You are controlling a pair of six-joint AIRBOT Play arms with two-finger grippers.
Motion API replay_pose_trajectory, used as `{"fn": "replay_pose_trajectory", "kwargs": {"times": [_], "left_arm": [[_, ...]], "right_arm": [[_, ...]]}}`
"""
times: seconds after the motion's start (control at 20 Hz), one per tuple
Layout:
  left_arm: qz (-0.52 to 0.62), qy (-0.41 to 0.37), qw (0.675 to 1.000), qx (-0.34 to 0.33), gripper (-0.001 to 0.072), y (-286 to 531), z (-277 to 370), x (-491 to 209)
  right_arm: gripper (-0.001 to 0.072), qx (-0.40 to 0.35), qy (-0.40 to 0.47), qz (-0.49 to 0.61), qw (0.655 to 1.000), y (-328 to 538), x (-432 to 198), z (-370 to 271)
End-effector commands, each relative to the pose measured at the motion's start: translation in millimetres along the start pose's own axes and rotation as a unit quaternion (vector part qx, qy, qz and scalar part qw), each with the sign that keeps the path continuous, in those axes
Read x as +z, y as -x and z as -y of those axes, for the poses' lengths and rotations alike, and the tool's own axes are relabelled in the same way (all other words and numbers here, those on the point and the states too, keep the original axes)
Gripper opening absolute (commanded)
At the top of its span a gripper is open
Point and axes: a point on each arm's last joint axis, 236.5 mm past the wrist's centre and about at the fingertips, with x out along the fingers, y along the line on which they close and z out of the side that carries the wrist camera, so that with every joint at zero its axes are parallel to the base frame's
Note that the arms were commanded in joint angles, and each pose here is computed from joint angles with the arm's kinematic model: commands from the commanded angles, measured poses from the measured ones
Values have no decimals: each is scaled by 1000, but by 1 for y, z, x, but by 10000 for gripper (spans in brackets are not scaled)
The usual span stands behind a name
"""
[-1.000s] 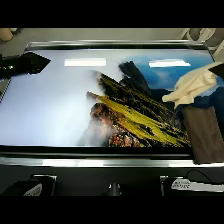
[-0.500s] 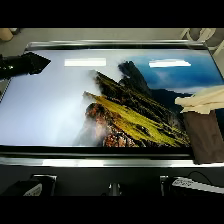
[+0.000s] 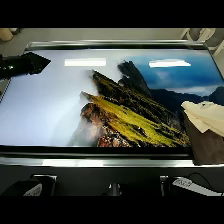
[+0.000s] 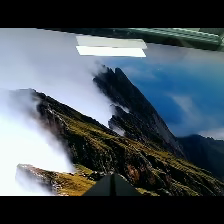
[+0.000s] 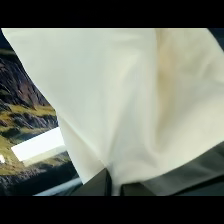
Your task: Fold the shirts.
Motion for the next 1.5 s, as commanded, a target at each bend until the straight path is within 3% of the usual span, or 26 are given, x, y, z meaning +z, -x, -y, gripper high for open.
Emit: {"fn": "replay_pose_trajectory", "kwargs": {"times": [0.0, 0.2, 0.25, 0.3, 0.35, 0.4, 0.6, 0.7, 0.8, 0.9, 1.0, 1.05, 1.1, 1.2, 1.3, 1.45], "left_arm": [[0, 0, 1000, 0, 26, 0, 0, 0], [0, 0, 1000, 0, 26, 0, 0, 0], [0, 0, 1000, 0, 26, 0, 0, 0], [0, 0, 1000, 0, 26, 0, 0, 0], [0, 0, 1000, 0, 26, 0, 0, 0], [0, 0, 1000, 0, 26, 0, 0, 0], [18, -2, 1000, 1, 25, 2, 1, 9], [35, -21, 999, 14, 23, 6, 0, 23], [38, -72, 994, 79, 22, 8, -15, 38], [12, -107, 976, 190, 22, 11, -47, 44], [-50, -120, 949, 289, 25, 7, -84, 25], [-91, -116, 941, 306, 29, -1, -97, 6], [-144, -101, 934, 311, 113, -12, -107, -23], [-275, -54, 909, 308, 604, -22, -118, -100], [-355, -30, 892, 277, 641, -26, -116, -165], [-346, -15, 902, 257, 639, -30, -113, -193]], "right_arm": [[16, -34, -21, -83, 996, -33, -57, 20], [17, -49, -28, -124, 991, -70, -87, 34], [84, -49, -29, -124, 991, -75, -88, 35], [367, -51, -28, -120, 991, -78, -87, 36], [592, -54, -21, -114, 992, -77, -84, 37], [631, -59, -6, -103, 993, -75, -78, 40], [632, -129, 62, 41, 989, -11, 5, 56], [632, -187, 119, 173, 960, 60, 75, 43], [631, -220, 194, 289, 911, 125, 134, -13], [630, -195, 275, 349, 874, 147, 161, -103], [630, -128, 349, 321, 871, 111, 148, -193], [630, -83, 349, 267, 895, 77, 126, -226], [630, -47, 356, 186, 914, 34, 96, -250], [628, -17, 402, 23, 915, -37, 35, -268], [603, -8, 451, -85, 888, -77, -16, -267], [604, -11, 448, -110, 887, -101, -38, -262]]}}
